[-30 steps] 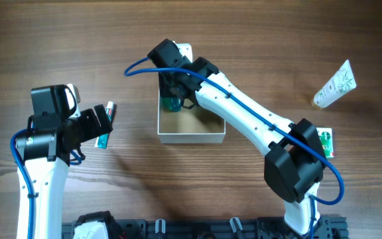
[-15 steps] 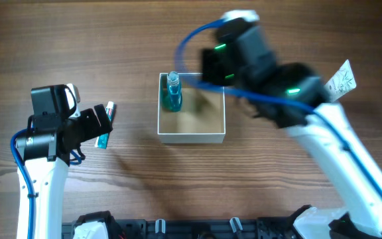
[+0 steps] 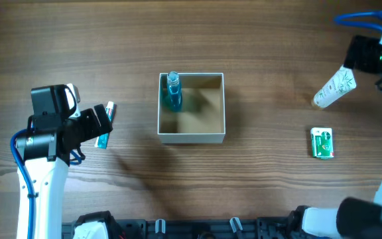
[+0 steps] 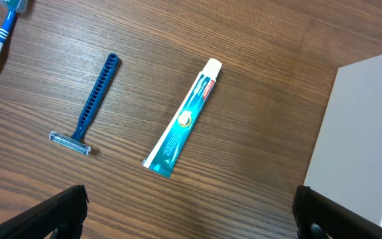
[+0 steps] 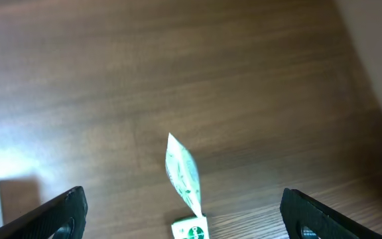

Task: Pack container
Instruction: 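Grasp the white Pantene tube with the right gripper, then place the Pantene tube upright in the box beside the bottle, then move the right gripper to the green Dettol soap and grasp it, then lower the Dettol soap into the box front-right and release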

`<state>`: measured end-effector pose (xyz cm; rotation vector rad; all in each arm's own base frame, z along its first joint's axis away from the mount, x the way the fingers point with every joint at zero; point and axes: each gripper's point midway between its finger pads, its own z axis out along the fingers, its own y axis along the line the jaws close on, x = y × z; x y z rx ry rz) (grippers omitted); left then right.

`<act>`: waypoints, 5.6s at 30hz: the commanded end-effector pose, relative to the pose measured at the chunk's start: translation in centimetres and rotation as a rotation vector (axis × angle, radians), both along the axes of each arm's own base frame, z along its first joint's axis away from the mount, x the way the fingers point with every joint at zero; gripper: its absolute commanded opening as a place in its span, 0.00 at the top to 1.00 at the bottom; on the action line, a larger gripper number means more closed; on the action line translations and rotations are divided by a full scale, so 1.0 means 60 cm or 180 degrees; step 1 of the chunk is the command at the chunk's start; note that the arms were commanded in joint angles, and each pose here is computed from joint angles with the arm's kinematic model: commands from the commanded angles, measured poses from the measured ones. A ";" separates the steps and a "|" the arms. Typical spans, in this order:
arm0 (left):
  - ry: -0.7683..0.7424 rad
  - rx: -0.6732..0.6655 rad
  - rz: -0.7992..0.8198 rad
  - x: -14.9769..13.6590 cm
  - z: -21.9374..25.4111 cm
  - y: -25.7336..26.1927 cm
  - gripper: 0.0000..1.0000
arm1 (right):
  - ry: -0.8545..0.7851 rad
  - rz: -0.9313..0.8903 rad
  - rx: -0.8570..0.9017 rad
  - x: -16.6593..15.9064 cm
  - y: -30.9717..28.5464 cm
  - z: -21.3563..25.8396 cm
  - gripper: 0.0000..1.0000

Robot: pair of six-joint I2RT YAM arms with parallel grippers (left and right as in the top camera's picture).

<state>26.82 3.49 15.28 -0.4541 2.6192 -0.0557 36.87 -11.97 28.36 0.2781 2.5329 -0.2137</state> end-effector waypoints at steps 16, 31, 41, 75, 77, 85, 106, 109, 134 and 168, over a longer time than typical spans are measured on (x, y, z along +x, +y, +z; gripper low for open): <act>-0.0071 -0.0021 -0.0052 0.005 0.011 -0.002 0.00 | 0.0985 0.0159 0.0350 0.024 0.002 -0.200 0.96; -0.0073 -0.0021 -0.0052 0.005 0.011 -0.002 0.00 | -0.0081 0.0271 0.0307 -0.021 0.161 0.021 0.96; -0.0073 -0.0022 -0.0051 0.005 0.011 -0.002 0.00 | -0.0488 0.1245 0.0657 -0.064 0.433 0.157 0.96; -0.0075 -0.0020 -0.0051 0.005 0.011 -0.001 0.00 | -0.0173 0.1148 0.0219 0.090 0.544 -0.008 0.72; -0.0075 -0.0020 -0.0051 0.005 0.011 -0.001 0.00 | -0.0486 0.0771 0.0270 0.085 0.489 0.054 0.47; -0.0076 -0.0020 -0.0051 0.005 0.011 -0.001 0.00 | -0.0089 -0.0793 0.0634 -0.016 0.158 0.084 0.10; -0.0074 -0.0022 -0.0051 0.005 0.011 -0.002 0.00 | 0.0431 -0.0754 0.0805 -0.182 0.139 -0.252 0.00; -0.0063 -0.0024 -0.0051 0.004 0.011 -0.002 0.00 | 0.0433 -0.0776 0.0075 -0.173 0.069 -0.246 0.00; -0.0064 -0.0023 -0.0052 0.004 0.011 -0.002 0.00 | 0.1966 -0.0517 0.0604 -0.201 0.018 -0.490 0.00; -0.0063 -0.0022 -0.0050 0.004 0.011 -0.002 0.00 | 0.1599 -0.0634 0.0648 -0.123 0.015 -0.400 0.96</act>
